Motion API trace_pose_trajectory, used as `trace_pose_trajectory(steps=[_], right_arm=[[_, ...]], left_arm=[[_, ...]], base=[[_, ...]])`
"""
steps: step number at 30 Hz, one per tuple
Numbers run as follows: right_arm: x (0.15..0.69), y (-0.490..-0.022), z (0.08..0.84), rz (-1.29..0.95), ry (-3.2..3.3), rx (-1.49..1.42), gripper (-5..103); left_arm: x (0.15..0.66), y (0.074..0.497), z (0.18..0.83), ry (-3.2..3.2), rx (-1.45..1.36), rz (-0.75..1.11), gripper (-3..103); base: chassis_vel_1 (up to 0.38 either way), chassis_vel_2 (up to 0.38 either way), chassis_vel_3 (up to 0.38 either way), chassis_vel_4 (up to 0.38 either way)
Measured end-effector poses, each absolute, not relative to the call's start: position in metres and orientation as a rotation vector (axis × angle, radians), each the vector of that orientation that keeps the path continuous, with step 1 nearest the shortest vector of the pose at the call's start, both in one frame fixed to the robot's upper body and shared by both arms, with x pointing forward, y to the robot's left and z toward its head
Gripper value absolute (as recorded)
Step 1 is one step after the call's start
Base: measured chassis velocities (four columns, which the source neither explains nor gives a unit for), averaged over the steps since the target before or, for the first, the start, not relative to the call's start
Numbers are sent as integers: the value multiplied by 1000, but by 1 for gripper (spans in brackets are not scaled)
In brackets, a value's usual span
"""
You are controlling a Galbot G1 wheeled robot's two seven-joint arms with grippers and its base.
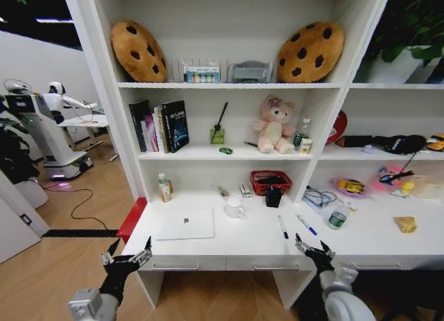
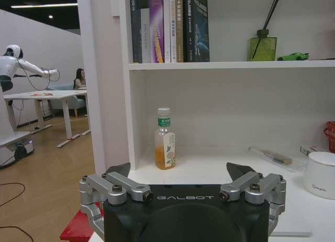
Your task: Organize the objects on the table.
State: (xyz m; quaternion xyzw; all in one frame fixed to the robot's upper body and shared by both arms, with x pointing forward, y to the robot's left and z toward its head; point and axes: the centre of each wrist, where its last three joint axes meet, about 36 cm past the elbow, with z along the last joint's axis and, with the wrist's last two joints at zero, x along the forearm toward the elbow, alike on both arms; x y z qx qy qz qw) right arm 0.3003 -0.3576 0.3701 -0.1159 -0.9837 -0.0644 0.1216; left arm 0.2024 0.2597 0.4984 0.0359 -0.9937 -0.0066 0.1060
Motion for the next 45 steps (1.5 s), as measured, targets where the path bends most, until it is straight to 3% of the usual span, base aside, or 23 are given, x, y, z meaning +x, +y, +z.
trace_pose_trajectory(steps=[7,12,20,31,33,34,36,37,39,40,42,43,44,45], right_arm=[[343,-343,378,-116,-2885,-142,100],[367,-337,378,-73,-2837,-137,100],[451,-348,367,-83,-2753,-195,100],[479,-342,329,-142,-2669,-162,102],[479,-343,325,-105,-2683,-148,98],[479,-344,323,-83,-2693,-142,90],[480,-345,322,-74,-2695,-139,90],[480,-346,321,-60,-2696,-135,80],[481,-347,321,-51,-2696,-131,80],[481,-347,321,-42,-2695,-126,68],[481,-347,321,-41,-2695,-125,68],[481,-346,321,-38,-2695,-123,57],[482,-346,321,-37,-2695,-122,57],[482,-347,321,-35,-2695,-123,47]], left_arm=[[202,260,498,-2927,105,-19,100],[202,260,498,-2927,105,-20,100],[202,260,498,-2927,105,-19,100],[202,260,498,-2927,105,-20,100],[202,260,498,-2927,105,-20,100],[202,260,498,-2927,105,-20,100],[202,260,498,-2927,105,-20,100],[202,260,498,-2927,105,-20,100],[202,260,498,-2927,105,-20,100],[202,260,498,-2927,105,-20,100],[202,260,498,-2927,105,-20,100],[202,260,498,-2927,105,-20,100],[202,260,498,-2927,105,-20,100],[202,260,498,-2927,105,-20,100]], base=[[-41,-73,45,12],[11,34,-9,-31],[0,0,0,0],[0,0,0,0],[0,0,0,0],[0,0,0,0],[0,0,0,0],[0,0,0,0],[0,0,0,0],[0,0,0,0],[0,0,0,0],[0,0,0,0],[0,0,0,0],[0,0,0,0]])
